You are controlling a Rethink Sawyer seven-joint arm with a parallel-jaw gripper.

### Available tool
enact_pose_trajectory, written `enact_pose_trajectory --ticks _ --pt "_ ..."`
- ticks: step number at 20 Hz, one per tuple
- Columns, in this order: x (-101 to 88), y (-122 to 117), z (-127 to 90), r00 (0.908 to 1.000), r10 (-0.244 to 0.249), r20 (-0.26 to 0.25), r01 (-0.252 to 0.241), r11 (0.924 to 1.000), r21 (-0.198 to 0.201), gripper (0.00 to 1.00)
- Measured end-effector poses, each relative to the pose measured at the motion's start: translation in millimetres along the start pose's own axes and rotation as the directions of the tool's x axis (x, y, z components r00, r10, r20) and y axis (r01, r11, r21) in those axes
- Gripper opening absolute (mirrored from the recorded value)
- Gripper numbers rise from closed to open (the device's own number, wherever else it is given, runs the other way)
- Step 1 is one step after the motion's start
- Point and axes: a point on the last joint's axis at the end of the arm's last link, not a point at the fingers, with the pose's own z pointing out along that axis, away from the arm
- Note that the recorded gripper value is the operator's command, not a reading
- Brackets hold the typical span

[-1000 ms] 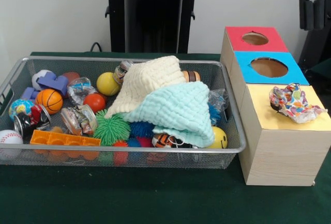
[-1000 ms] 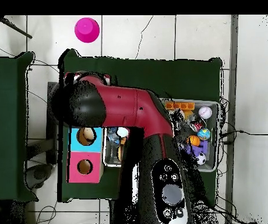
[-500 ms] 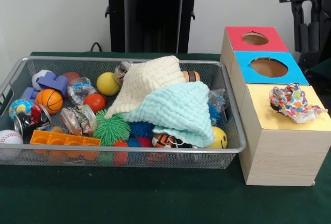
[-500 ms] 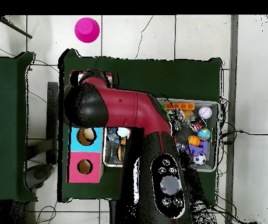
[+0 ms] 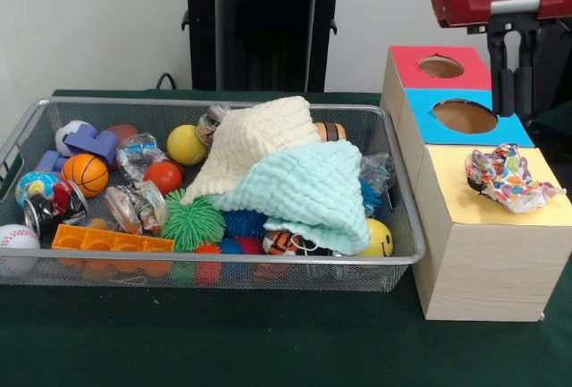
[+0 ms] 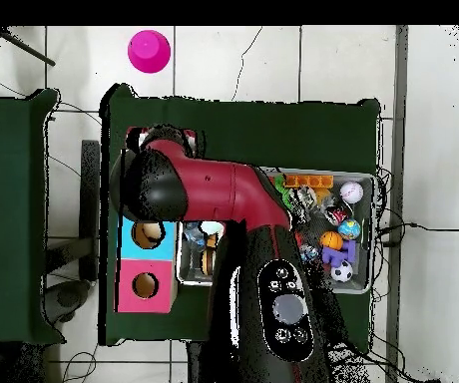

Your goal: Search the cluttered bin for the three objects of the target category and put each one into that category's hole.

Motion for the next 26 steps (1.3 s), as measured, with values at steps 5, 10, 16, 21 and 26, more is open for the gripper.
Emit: enact_pose_trajectory --ticks 5,10,16,21,26 --pt "5.0 -2 7 1.0 -0.005 -0.004 0.005 1.0 0.003 0.0" --pt "8.0 -4 11 0.9999 -0.011 0.006 0.011 0.9999 0.013 0.0" --pt "12.5 -5 14 0.9999 -0.014 0.008 0.013 0.9997 0.02 0.0" --pt "15.5 -6 15 0.9999 -0.01 0.003 0.01 0.9997 0.022 0.0" --pt "22.4 -5 17 0.9999 0.01 -0.012 -0.01 0.9998 0.016 0.0"
